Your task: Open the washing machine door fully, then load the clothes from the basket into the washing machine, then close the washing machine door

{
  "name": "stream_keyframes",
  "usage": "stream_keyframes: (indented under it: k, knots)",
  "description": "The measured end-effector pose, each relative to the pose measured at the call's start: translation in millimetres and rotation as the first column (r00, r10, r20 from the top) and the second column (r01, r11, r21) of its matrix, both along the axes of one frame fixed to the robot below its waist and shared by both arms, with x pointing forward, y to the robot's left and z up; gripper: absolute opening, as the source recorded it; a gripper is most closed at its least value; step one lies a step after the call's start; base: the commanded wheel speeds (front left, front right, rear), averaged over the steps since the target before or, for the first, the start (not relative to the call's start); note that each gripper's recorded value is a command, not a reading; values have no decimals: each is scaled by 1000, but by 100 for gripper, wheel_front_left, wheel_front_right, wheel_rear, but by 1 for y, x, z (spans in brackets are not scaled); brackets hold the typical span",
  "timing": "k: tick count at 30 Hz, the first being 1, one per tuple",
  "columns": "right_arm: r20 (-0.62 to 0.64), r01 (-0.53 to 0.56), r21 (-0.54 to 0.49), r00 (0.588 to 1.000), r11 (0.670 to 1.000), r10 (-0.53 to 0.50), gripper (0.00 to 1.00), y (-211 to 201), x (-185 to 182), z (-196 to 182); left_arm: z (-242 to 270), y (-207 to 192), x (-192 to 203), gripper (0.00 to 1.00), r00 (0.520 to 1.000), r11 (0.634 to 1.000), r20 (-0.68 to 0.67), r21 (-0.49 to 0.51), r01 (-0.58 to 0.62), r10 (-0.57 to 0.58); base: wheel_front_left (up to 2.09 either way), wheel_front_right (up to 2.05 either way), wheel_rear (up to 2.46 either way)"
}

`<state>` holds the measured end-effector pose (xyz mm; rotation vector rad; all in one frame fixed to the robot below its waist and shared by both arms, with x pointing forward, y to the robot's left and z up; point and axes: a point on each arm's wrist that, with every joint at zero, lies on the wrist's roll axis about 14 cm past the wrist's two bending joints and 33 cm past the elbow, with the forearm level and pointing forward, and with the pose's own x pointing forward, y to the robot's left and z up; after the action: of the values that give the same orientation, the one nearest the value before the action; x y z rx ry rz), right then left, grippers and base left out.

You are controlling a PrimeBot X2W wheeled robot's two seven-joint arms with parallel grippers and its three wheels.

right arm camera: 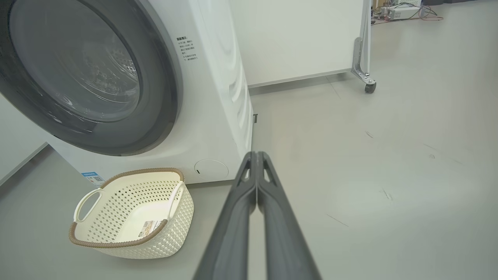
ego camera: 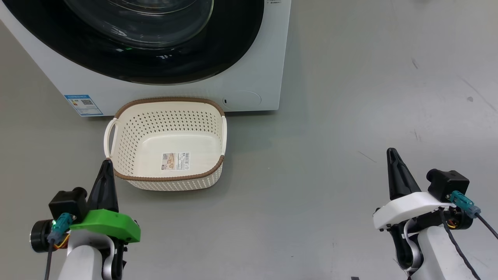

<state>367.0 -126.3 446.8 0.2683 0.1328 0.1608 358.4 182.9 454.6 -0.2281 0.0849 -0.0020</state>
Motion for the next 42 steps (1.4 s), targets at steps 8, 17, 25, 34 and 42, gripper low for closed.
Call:
stream_keyframes:
  k: [8, 17, 25, 34, 42]
  knots:
    - [-36, 55, 92, 998, 994, -52, 0, -10, 1, -1, -9, 10, -1, 0, 998, 995, -49, -92, -50, 45, 0, 0, 0]
    - [-79, 111, 215, 992, 970, -96, 0, -18, 1, -2, -11, 12, -1, 0, 994, 970, -78, -227, -89, 73, 0, 0, 0]
    - [-119, 163, 313, 984, 936, -132, 0, -27, 2, -2, -10, 13, 2, 0, 992, 936, -95, -335, -112, 85, 0, 0, 0]
    - [-159, 213, 410, 974, 887, -161, 0, -36, 2, -3, -9, 14, 3, 0, 989, 887, -109, -442, -134, 95, 0, 0, 0]
    - [-185, 247, 494, 967, 834, -176, 0, -42, 2, -1, -9, 13, 4, 0, 988, 833, -122, -533, -148, 98, 0, 0, 0]
